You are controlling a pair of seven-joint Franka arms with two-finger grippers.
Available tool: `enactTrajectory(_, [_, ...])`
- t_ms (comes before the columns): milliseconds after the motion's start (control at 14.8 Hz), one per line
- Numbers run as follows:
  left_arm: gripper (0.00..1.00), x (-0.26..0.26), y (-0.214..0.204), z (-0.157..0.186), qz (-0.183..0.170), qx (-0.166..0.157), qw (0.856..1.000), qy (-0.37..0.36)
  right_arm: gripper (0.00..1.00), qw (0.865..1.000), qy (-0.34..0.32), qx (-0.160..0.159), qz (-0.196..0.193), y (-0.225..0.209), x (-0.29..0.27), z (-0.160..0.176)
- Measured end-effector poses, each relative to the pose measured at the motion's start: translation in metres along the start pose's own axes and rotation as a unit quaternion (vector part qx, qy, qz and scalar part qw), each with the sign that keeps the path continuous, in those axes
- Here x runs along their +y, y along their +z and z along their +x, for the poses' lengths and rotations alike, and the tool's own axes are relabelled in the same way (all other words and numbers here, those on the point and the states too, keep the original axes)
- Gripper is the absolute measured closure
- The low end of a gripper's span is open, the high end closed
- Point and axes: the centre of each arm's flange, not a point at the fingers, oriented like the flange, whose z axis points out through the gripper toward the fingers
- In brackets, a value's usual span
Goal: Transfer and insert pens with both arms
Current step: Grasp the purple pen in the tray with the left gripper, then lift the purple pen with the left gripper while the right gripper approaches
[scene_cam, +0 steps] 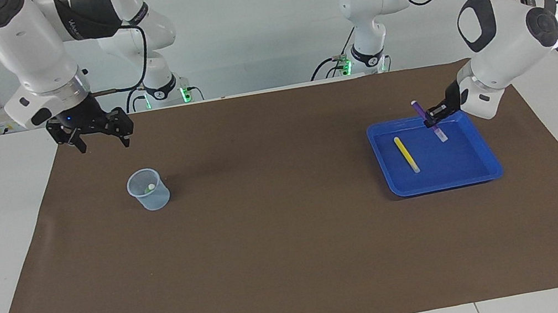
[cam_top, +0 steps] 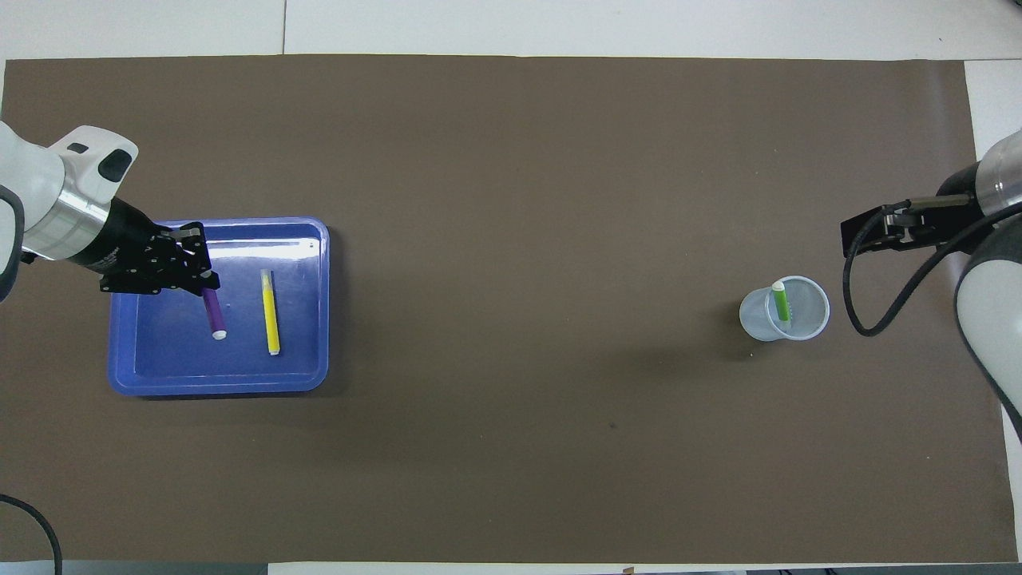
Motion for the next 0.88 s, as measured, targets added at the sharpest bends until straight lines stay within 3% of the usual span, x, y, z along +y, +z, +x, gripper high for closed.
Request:
enactTrajectory(135, [0.83, 0.016, -0.018, -0.025, -0.048, -0.019, 0.995, -0.085, 0.0, 1.0, 0.005, 0.002, 0.0, -0.002, -0.007, 0.0])
enactTrajectory(337, [0.83, 0.032, -0.039, -0.049, -0.103, -0.051, 0.975, -0.19, 0.0, 1.0, 0.011, 0.004, 0.023, -0.007, -0.029, -0.003])
enactTrajectory(675, [0.83, 0.066, -0.045, -0.072, -0.171, -0.139, 0.919, -0.326, 0.0, 0.981, 0.057, 0.007, 0.187, -0.024, -0.069, -0.002])
enactTrajectory(877, [0.83, 0.074, -0.037, -0.082, -0.212, -0.196, 0.883, -0.369, 0.0, 0.964, 0.079, 0.025, 0.252, -0.037, -0.104, 0.0])
